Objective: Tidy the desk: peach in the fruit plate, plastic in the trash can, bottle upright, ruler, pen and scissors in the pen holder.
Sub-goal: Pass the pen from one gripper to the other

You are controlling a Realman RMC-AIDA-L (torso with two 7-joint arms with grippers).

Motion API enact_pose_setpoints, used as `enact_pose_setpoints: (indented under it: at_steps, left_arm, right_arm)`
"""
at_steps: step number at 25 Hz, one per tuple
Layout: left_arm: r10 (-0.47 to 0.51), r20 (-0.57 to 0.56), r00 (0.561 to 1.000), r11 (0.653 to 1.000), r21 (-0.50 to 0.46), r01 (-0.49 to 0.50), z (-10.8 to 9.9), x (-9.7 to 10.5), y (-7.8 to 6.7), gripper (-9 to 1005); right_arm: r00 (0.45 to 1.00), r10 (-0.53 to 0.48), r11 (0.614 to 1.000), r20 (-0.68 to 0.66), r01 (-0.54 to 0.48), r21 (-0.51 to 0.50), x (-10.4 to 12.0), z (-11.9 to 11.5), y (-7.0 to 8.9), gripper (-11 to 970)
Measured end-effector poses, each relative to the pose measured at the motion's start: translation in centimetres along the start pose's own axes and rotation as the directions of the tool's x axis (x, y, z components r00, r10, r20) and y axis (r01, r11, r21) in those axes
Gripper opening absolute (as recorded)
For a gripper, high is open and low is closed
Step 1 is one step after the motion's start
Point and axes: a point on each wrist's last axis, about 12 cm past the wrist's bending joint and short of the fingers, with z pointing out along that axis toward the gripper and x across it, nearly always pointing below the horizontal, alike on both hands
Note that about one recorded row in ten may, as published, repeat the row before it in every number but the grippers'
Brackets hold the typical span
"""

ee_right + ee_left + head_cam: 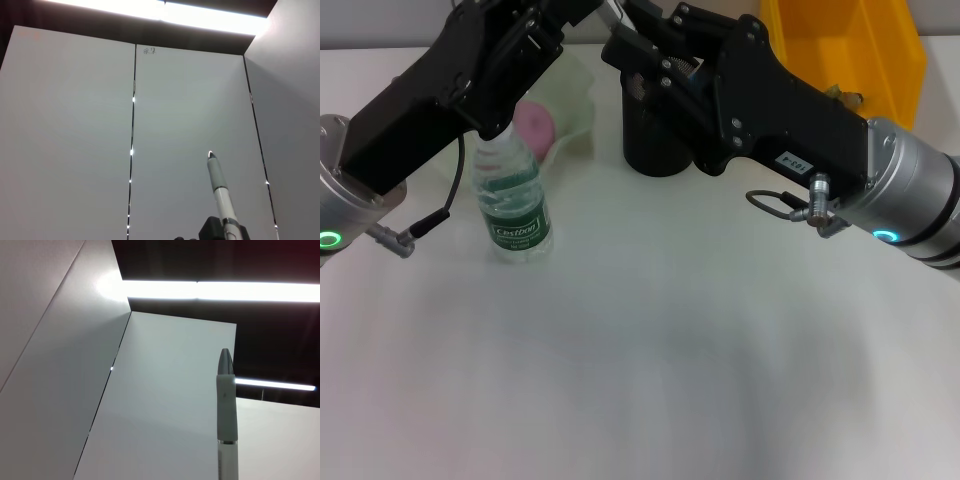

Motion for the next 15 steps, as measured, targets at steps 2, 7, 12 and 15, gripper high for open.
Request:
enact_pose_setpoints:
  at_steps: [2, 7, 12, 15]
  left_arm:
    - [0.0, 0.0, 1.0, 1.0, 0.0, 0.0, 0.01, 0.0, 0.0, 307]
    - [0.001, 0.0, 1.0, 1.0, 0.003, -0.001, 0.09, -0.02, 0.04, 309]
    - [0.004, 0.0, 1.0, 1.0, 0.002, -0.004, 0.09, -0.02, 0.04, 311]
    - [0.014, -0.001, 1.0, 1.0, 0.004, -0.014, 0.09, -0.03, 0.02, 312]
  right_arm:
    - [1.0, 0.0, 1.0, 0.0, 0.0, 0.0, 0.0, 0.0, 0.0, 191]
    - [1.0, -0.002, 1.0, 0.0, 0.002, 0.001, -0.02, -0.02, -0.02, 191]
    - [1.0, -0.006, 1.0, 0.001, 0.006, 0.001, -0.05, -0.03, -0.07, 191]
    - [1.0, -0.006, 1.0, 0.0, 0.006, 0.003, -0.05, -0.07, -0.06, 191]
